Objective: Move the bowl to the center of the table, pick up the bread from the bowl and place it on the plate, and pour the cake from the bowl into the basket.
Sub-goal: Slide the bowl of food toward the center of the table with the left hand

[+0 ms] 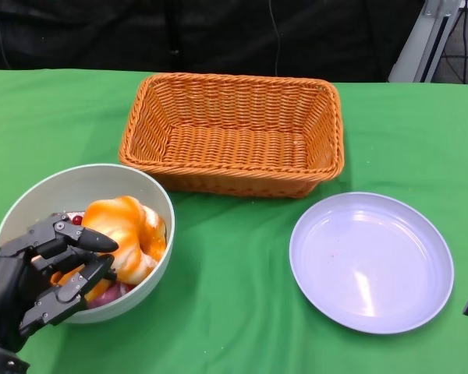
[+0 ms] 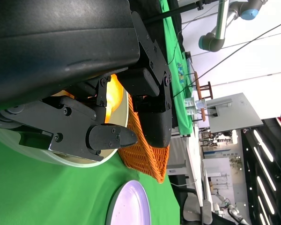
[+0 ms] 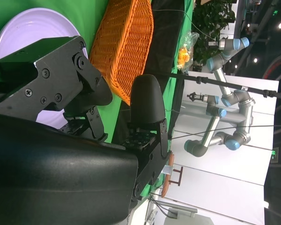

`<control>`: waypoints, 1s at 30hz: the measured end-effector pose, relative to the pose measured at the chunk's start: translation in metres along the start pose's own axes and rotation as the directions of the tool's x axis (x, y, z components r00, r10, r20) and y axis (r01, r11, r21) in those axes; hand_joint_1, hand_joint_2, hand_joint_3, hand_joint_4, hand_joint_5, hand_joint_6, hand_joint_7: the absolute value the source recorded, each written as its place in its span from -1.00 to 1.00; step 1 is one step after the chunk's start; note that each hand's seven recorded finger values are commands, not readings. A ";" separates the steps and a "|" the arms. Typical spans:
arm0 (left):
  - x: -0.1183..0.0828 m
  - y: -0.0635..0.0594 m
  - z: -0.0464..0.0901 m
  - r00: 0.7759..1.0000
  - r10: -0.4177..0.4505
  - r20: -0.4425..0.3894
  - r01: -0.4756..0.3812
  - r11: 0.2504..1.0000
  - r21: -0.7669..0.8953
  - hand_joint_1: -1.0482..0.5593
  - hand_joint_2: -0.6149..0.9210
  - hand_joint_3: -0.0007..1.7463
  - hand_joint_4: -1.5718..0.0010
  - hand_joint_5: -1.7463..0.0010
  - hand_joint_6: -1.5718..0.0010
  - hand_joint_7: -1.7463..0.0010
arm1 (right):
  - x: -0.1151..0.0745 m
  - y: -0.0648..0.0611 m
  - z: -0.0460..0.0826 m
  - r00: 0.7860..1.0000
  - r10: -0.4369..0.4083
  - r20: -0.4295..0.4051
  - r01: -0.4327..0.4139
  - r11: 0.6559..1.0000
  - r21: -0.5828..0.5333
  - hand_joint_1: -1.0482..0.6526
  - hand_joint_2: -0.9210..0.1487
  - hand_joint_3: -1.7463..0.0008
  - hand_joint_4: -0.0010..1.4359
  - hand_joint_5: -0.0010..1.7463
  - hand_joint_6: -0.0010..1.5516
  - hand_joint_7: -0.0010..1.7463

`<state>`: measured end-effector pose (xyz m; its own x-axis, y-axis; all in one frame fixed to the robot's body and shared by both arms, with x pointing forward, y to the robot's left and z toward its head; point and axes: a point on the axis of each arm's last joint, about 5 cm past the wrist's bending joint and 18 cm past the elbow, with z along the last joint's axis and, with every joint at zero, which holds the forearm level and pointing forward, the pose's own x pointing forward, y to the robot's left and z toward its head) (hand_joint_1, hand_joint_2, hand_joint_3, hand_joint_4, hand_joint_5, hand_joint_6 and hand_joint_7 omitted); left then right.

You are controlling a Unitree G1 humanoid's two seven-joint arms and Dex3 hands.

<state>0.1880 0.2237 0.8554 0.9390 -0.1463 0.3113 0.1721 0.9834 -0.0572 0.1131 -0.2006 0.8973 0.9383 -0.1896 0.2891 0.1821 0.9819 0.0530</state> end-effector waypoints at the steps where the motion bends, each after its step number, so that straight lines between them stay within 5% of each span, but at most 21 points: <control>1: 0.000 0.000 0.000 1.000 0.000 0.000 0.000 1.000 -0.001 0.23 0.95 -0.56 0.19 -0.62 -0.03 -0.03 | 0.000 0.000 0.000 1.000 0.000 0.000 0.000 1.000 0.000 0.35 -0.34 -0.44 -0.03 1.00 -0.32 0.91; 23: 0.000 0.002 0.000 1.000 -0.016 -0.006 0.016 1.000 -0.018 0.11 0.96 -0.68 0.17 -0.71 0.00 -0.19 | 0.000 -0.001 -0.004 1.000 0.013 -0.016 -0.013 1.000 0.001 0.32 -0.31 -0.45 -0.03 1.00 -0.29 0.88; 27: 0.000 0.002 0.000 1.000 -0.019 -0.008 0.019 1.000 -0.016 0.11 0.94 -0.63 0.17 -0.75 0.05 -0.32 | 0.000 -0.001 -0.004 1.000 0.014 -0.016 -0.014 1.000 0.001 0.30 -0.29 -0.46 -0.01 1.00 -0.28 0.90; 30: 0.000 0.002 0.000 1.000 -0.023 -0.010 0.023 1.000 -0.012 0.13 0.81 -0.41 0.14 -0.73 0.05 -0.35 | 0.000 -0.001 -0.004 1.000 0.015 -0.016 -0.015 1.000 0.001 0.30 -0.28 -0.48 -0.01 1.00 -0.28 0.91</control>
<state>0.1886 0.2253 0.8557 0.9377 -0.1699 0.3032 0.1972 0.9784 -0.0617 0.1139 -0.2016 0.8932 0.9455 -0.1746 0.2747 0.1675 0.9846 0.0493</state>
